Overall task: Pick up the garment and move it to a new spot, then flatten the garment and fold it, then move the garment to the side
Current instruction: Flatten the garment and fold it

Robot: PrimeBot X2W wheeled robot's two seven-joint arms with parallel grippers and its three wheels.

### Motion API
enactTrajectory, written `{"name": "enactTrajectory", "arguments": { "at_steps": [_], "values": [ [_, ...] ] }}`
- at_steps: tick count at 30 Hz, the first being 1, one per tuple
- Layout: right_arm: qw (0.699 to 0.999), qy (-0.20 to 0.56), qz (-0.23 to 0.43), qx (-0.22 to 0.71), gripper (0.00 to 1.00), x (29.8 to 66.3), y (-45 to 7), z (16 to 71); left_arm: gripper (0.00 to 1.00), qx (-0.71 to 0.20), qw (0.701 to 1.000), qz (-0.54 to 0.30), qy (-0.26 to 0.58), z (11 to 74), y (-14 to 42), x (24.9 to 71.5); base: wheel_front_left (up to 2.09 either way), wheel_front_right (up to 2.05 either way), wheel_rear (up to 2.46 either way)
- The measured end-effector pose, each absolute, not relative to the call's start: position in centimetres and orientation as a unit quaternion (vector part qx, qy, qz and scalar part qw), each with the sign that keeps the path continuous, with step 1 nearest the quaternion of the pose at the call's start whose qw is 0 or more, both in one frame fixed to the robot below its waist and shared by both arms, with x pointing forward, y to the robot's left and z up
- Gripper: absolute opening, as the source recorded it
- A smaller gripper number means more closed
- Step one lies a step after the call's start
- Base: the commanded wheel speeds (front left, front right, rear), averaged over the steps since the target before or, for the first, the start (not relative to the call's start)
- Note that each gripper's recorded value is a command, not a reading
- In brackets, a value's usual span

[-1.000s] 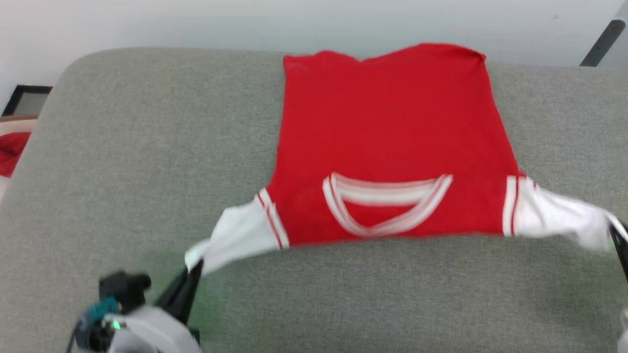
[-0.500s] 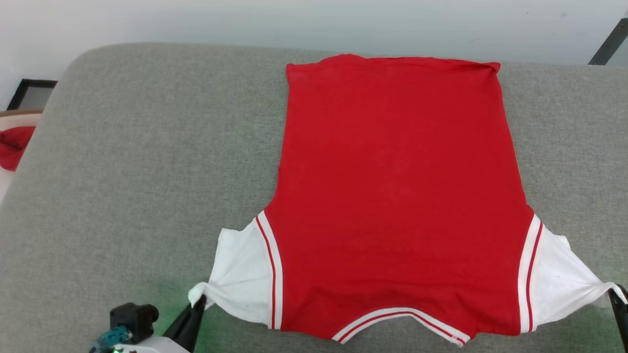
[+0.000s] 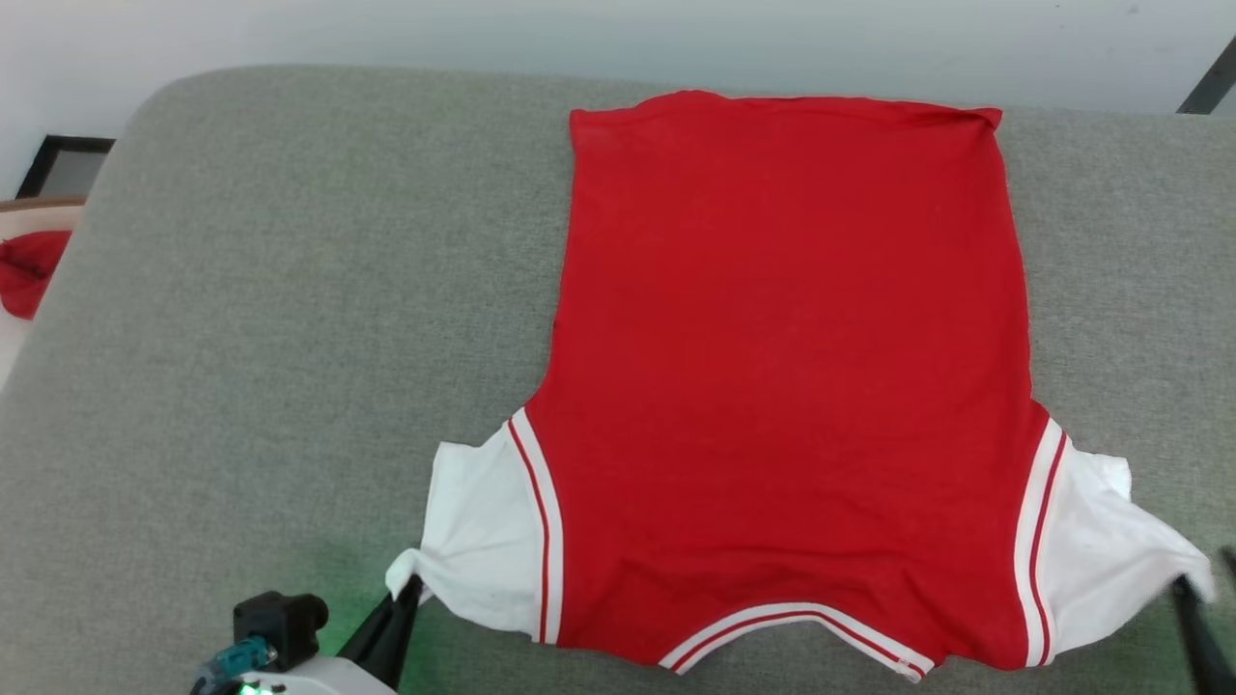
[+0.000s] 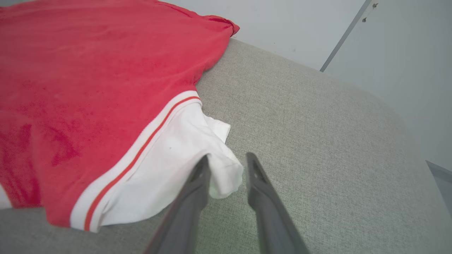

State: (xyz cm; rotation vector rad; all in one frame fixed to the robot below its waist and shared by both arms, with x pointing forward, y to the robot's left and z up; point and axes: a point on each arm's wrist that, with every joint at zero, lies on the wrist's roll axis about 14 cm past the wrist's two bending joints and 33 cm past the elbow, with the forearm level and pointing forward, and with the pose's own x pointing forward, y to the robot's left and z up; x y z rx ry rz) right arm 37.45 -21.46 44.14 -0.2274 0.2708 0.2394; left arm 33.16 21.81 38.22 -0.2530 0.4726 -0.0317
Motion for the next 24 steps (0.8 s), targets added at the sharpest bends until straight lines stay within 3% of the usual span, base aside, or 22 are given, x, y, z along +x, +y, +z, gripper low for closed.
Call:
{"name": "enactTrajectory", "arguments": {
  "at_steps": [10,24],
  "values": [
    [0.985,0.086,0.127,-0.075,1.0,42.0,-19.9,48.8,0.0,-0.134,0.966,-0.023,0.219,38.6,20.7,33.6,0.0,0.0,0.0],
    [0.976,0.158,0.136,-0.069,1.0,56.3,-18.9,50.0,0.0,-0.143,0.966,-0.048,0.207,38.7,18.9,35.1,0.0,0.0,0.0]
  ]
}}
